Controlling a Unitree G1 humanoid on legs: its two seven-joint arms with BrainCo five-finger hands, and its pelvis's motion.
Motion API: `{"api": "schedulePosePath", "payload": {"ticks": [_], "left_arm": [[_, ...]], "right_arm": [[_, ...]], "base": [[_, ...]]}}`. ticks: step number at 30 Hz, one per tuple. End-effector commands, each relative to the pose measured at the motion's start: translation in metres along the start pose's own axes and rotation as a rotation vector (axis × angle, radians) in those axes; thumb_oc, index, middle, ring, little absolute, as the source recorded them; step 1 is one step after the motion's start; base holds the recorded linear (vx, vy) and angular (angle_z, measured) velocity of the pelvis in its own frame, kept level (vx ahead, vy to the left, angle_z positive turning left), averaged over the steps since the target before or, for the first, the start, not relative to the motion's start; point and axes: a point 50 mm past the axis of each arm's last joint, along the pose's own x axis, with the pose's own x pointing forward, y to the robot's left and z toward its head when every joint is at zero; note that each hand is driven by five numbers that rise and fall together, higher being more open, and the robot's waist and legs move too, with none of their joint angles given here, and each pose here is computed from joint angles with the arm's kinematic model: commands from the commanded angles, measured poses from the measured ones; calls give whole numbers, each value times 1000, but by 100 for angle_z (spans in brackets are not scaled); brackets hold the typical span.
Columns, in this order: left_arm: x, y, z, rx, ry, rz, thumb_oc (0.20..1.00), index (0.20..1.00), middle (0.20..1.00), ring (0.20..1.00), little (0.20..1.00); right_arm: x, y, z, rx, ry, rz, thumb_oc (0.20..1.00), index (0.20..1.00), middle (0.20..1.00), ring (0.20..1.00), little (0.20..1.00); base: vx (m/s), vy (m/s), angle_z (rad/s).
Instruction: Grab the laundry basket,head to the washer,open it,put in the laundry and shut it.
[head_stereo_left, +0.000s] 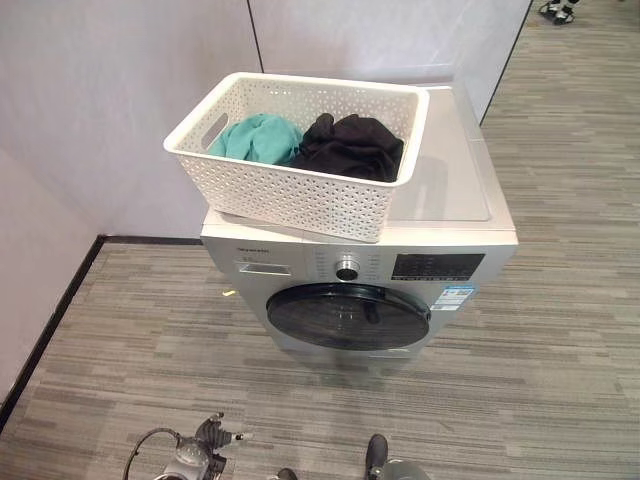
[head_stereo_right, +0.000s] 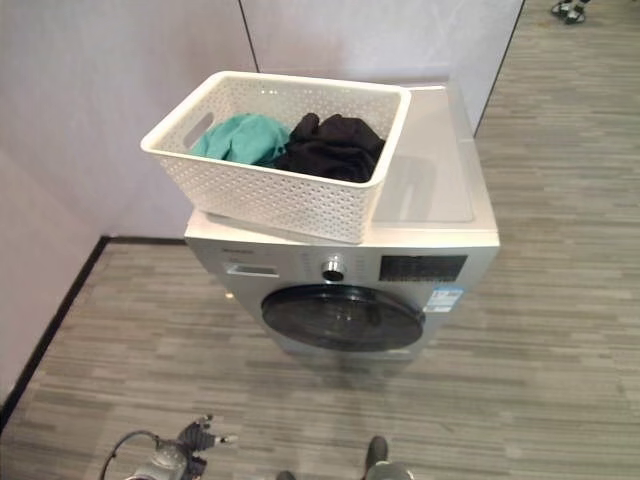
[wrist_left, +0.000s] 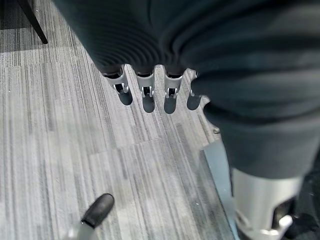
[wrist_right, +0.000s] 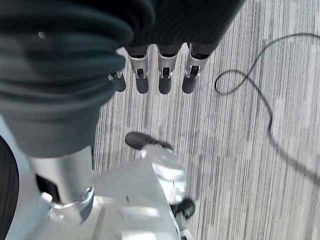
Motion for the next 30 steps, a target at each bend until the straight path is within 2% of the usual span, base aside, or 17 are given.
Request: {"api": "schedulePosePath", "payload": {"ticks": [1,8,16,18,24,26,30], "left_arm": [[4,-4,20,15,-50,-12,1000,1000,1000,1000,1000],[3,-2,18,-19,-46,-2,1000,1000,1000,1000,1000],[5,-2,41,41,-120,-17,1000,1000,1000,1000,1000],[6,2,45,49,-137,-9,1000,1000,1000,1000,1000],[4,6,25,69,-71,-4,1000,1000,1000,1000,1000],[2,9,8,49,-14,1,1000,1000,1000,1000,1000],[-1,16,-9,18,38,27,1000,1000,1000,1000,1000]], "right_arm": [[-4,-22,-1,9,29,-83,1000,1000,1000,1000,1000],[-7,-36,3,0,14,-122,1000,1000,1000,1000,1000],[-12,-53,5,28,27,-174,1000,1000,1000,1000,1000],[-11,-54,20,15,-24,-173,1000,1000,1000,1000,1000],[-6,-36,51,-93,-110,-121,1000,1000,1000,1000,1000],[-1,-15,57,-148,-138,-59,1000,1000,1000,1000,1000],[2,4,49,-204,-130,7,1000,1000,1000,1000,1000]], "base": [[46,145,6],[110,255,-20],[147,339,9],[114,360,18],[85,245,-30],[175,233,-43],[72,2,-19]]}}
